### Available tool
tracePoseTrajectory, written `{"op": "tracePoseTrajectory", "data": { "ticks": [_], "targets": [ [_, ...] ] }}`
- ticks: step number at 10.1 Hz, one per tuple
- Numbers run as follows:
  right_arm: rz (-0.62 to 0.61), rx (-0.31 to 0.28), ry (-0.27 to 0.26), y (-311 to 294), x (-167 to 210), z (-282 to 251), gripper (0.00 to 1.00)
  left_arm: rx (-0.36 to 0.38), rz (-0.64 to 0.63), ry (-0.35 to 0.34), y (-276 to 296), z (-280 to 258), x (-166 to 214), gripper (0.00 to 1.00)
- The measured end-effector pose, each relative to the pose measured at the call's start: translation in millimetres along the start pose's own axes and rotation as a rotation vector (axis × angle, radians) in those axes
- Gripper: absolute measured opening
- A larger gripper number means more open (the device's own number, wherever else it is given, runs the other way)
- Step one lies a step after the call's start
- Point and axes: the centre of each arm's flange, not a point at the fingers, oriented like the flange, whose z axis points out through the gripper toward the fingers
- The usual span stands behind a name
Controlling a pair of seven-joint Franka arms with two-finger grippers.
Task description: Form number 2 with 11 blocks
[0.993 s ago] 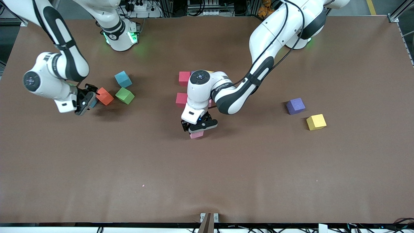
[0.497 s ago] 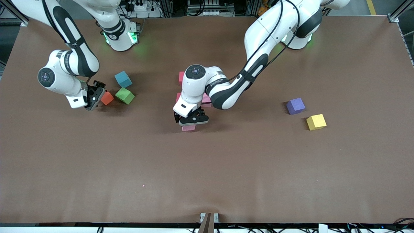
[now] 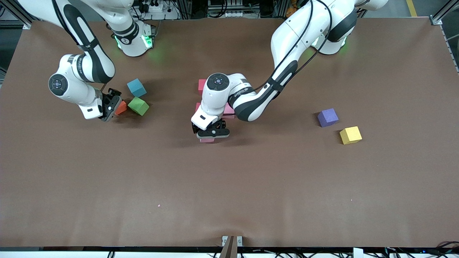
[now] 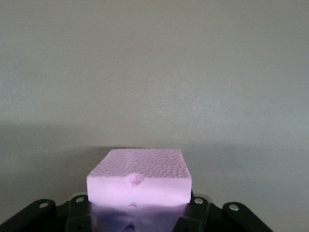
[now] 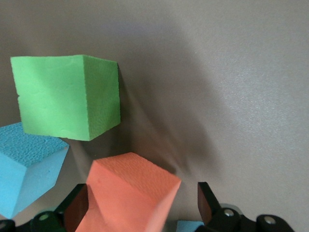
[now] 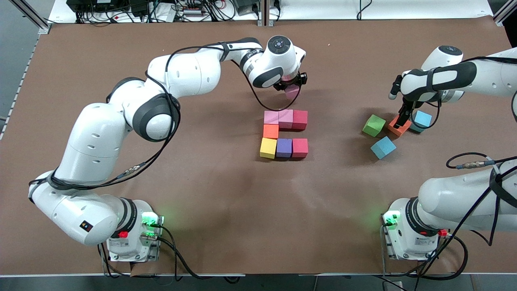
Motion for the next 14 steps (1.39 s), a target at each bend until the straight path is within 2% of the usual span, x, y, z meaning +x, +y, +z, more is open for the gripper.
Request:
{"op": "tracePoseTrajectory", "data": {
  "ticks": [2, 4, 6, 9, 11, 14],
  "targets": [
    [0.001, 0.0, 0.0, 0, 0, -1, 1.0, -0.013, -0.085, -0.028, -7, -9, 22, 0.59],
    [0.009, 0.007, -0.003, 0, -2, 0, 1.0, 0.012, -0.223, -0.043, -37, -29, 75, 0.59],
    [0.043, 0.018, -0.005, 1, -8, 2, 1.0, 0.082, -0.414, -0.03, -91, -54, 141, 0.59],
    [0.2, 0.059, -0.03, -4, -12, 6, 1.0, 0.19, -0.673, -0.009, -181, -98, 217, 0.59],
    [0.234, 0.062, -0.033, -5, -12, 7, 1.0, 0.229, -0.813, 0.021, -239, -130, 243, 0.59],
    [0.24, 0.041, -0.02, -7, -13, 11, 1.0, 0.335, -1.084, 0.047, -318, -147, 239, 0.59]
  ]
}}
